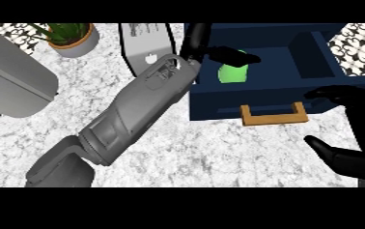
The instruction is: Pick up the cup, place it into the drawer and close the drawer
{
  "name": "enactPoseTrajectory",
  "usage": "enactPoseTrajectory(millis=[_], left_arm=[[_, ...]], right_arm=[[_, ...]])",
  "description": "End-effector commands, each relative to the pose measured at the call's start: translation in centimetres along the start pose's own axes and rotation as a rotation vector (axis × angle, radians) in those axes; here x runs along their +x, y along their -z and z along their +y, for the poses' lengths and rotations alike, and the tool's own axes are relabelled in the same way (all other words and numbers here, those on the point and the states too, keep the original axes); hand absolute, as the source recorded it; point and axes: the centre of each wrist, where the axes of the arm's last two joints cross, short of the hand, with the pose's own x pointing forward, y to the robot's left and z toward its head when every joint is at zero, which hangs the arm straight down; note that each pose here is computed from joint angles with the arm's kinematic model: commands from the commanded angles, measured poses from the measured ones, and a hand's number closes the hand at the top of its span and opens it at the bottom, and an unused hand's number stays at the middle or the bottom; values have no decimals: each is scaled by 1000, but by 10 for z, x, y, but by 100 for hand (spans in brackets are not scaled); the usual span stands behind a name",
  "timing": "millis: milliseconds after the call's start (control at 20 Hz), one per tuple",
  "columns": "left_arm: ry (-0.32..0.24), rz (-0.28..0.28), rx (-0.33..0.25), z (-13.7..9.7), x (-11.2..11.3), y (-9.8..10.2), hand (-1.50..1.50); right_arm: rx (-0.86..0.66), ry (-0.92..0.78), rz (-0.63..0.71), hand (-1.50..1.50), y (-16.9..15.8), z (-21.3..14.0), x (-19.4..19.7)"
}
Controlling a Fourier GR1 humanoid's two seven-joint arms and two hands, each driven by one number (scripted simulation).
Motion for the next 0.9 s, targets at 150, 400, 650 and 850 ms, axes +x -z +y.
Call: enactPoseTrajectory(millis=[150,400,650,850], left_arm=[[-78,-3,39,29,13,14,-150],[-114,-9,56,47,14,5,-150],[-133,12,101,85,17,-4,-150],[-127,4,133,120,37,-8,-150]], right_arm=[[177,-183,65,150,-12,-1,18],[172,-325,137,150,-14,12,10],[167,-429,183,150,-15,24,7],[120,-479,178,150,5,16,-5]])
